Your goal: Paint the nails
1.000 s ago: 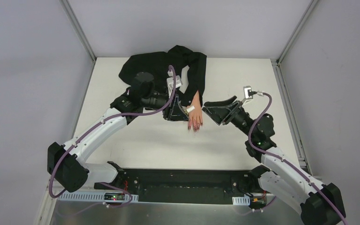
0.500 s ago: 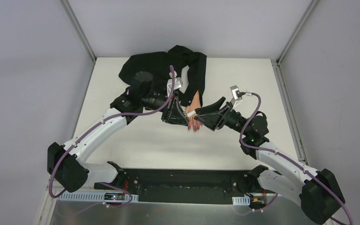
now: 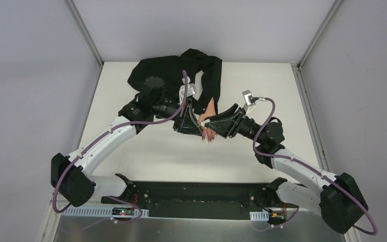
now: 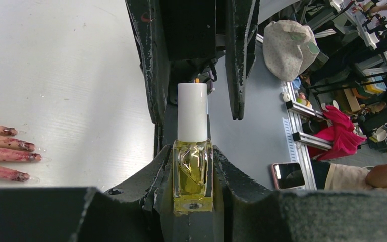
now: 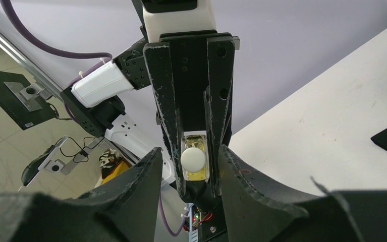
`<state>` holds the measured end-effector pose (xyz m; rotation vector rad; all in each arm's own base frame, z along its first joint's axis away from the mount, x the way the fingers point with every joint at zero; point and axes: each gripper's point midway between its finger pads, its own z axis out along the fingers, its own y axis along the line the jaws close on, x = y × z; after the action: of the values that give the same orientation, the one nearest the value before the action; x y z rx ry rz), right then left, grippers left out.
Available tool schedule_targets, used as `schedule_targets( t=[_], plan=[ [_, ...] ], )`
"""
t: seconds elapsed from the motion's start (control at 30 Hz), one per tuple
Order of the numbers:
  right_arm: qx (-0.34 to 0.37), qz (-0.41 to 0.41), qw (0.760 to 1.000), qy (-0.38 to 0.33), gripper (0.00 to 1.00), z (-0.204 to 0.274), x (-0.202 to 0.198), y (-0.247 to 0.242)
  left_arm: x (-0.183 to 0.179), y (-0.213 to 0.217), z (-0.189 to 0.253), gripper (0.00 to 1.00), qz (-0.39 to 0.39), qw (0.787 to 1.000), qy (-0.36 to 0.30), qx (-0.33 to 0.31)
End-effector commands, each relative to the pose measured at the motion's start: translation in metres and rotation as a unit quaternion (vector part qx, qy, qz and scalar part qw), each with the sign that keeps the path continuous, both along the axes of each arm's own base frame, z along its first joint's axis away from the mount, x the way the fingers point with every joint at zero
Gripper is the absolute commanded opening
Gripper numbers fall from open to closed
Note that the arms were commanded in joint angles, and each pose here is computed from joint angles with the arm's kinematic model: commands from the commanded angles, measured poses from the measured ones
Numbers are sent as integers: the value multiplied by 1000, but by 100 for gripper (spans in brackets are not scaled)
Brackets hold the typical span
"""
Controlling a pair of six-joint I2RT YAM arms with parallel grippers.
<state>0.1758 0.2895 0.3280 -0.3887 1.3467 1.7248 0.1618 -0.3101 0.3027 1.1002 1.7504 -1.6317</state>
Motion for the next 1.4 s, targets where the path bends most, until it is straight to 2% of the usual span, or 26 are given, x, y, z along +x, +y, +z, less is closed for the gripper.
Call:
schedule_targets(
  t=[0.0, 0.13, 0.3, 0.57, 0.77, 0.93, 1.03, 1.17, 1.23, 1.37],
  plan=[
    [33, 17, 998, -54, 44, 33, -10, 0, -4, -2, 21, 0, -23, 999, -29, -29],
    [25, 16, 998, -47, 29, 31, -7, 3, -4, -2, 21, 0, -22, 999, -30, -28],
    [13, 9, 999, -34, 0, 26, -1, 8, -1, -1, 20, 0, -9, 999, -41, -28],
    [-31, -10, 999, 29, 0, 9, 23, 25, 16, 3, 14, 0, 52, 995, -87, -17],
    [-51, -14, 995, 79, 0, -4, 39, 40, 45, 14, -5, 0, 143, 977, -156, 17],
    [-86, -27, 984, 152, 0, -25, 60, 58, 75, 29, -22, 0, 225, 952, -199, 60],
    [-96, -31, 976, 192, 0, -36, 70, 68, 93, 41, -33, 0, 274, 929, -228, 94],
    [-89, -32, 966, 242, 0, -45, 82, 83, 104, 50, -55, 0, 303, 896, -286, 151],
    [-91, -48, 953, 285, 0, -59, 91, 92, 106, 52, -64, 0, 311, 879, -313, 179],
    [-97, -68, 928, 353, 0, -80, 99, 107, 110, 53, -78, 0, 318, 860, -337, 217]
  ],
)
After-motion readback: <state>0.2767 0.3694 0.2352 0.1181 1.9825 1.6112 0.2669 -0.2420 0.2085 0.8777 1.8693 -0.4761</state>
